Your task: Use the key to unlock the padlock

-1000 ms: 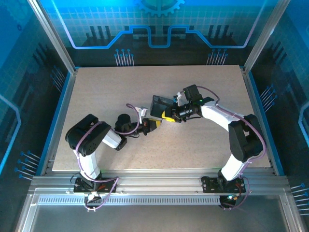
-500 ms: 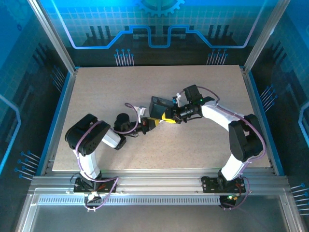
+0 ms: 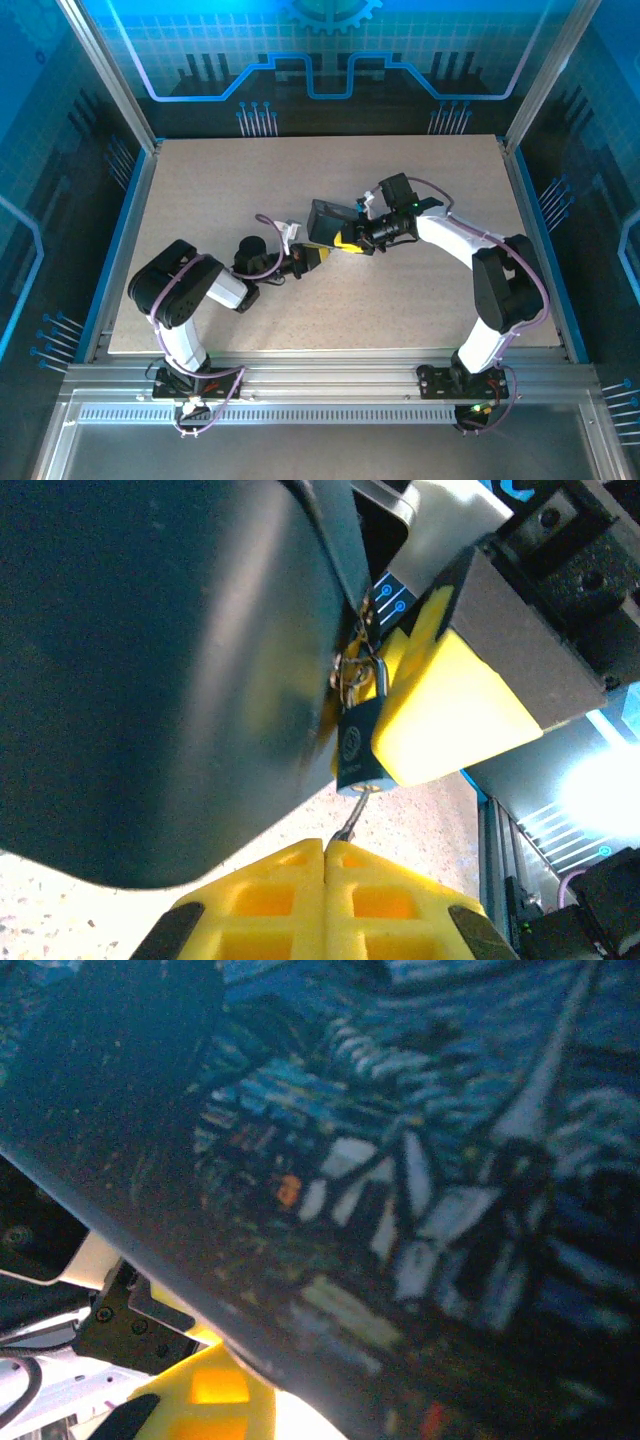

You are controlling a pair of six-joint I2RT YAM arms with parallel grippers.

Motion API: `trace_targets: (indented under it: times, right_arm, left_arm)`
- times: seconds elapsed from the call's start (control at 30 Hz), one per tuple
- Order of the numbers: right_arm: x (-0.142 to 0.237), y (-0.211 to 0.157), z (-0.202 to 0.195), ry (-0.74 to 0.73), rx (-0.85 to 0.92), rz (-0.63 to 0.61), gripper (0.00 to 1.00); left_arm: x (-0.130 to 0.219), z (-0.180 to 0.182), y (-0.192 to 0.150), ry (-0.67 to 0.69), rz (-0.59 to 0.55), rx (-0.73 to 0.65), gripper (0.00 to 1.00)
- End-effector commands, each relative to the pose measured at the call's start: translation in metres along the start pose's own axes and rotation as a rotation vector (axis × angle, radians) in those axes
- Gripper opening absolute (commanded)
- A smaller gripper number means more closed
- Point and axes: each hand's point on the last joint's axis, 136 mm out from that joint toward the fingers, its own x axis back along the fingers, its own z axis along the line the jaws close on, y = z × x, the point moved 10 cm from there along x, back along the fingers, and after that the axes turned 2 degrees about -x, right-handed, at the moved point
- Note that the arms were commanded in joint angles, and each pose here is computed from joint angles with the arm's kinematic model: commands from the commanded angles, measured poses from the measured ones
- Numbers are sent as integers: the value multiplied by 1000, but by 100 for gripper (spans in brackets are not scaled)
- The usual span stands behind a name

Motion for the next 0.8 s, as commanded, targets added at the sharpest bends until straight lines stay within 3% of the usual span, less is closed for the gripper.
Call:
trace_targets:
  times: [0.0, 0.5, 0.77]
  right_arm:
    - [-2, 0, 7, 49, -19, 43, 0]
    - [-2, 5, 8, 61, -38, 38, 0]
    - [-4, 5, 6, 58, -44, 42, 0]
  left_arm:
    - [4, -12, 6, -27, -64, -87, 0]
    - [9, -11, -12, 5, -29, -91, 0]
    - [7, -21, -12, 17, -55, -179, 0]
